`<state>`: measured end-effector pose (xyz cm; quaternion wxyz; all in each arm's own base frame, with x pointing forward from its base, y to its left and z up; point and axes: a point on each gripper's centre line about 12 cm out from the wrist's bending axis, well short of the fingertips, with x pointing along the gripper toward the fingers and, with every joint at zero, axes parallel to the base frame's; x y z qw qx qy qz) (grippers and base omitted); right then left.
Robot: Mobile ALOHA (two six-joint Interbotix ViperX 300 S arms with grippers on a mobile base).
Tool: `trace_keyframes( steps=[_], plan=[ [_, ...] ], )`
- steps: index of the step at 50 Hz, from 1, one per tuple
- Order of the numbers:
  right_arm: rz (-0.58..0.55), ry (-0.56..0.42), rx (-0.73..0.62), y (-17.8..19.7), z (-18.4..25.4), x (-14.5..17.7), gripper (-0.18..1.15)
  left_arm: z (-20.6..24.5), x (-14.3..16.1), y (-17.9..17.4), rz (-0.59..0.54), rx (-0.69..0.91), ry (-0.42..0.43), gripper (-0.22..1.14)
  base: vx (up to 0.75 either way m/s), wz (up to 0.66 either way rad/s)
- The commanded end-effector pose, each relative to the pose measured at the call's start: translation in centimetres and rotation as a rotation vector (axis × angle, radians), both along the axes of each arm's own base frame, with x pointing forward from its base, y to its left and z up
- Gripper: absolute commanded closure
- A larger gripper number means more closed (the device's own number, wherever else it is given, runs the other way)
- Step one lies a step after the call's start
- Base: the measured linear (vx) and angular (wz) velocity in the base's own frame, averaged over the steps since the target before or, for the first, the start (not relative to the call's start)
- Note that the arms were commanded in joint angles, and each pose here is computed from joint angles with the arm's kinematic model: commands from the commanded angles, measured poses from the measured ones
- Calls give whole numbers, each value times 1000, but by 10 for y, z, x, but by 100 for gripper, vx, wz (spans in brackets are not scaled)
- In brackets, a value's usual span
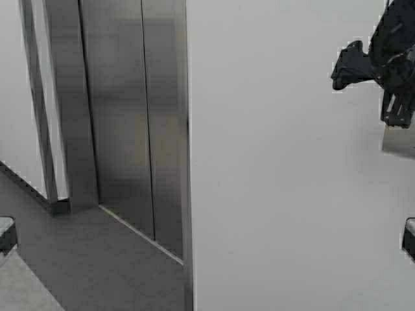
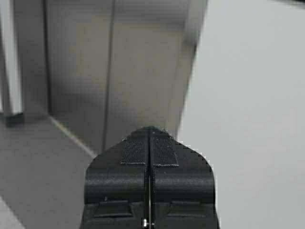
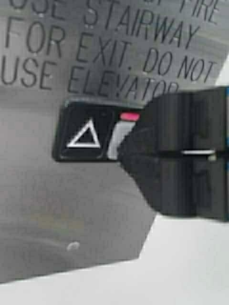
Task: Navigate to elevator, push the call button, then enter the elevator
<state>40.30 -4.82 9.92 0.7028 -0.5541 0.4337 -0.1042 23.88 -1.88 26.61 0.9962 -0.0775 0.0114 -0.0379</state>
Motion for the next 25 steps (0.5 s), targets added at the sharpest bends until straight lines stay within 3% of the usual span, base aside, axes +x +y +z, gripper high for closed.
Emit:
trace_keyframes(
  steps=[1, 13, 25],
  plan=[
    [-5, -50, -15, -8, 16, 9, 91, 9, 2, 0, 2, -1, -28, 89, 0, 0],
    [32, -43, -19, 7, 18, 4, 91, 10, 3, 0, 2, -2, -29, 89, 0, 0],
    [117, -43, 18, 63, 25, -16, 91, 16, 0, 0, 2, -4, -52, 89, 0, 0]
  ],
)
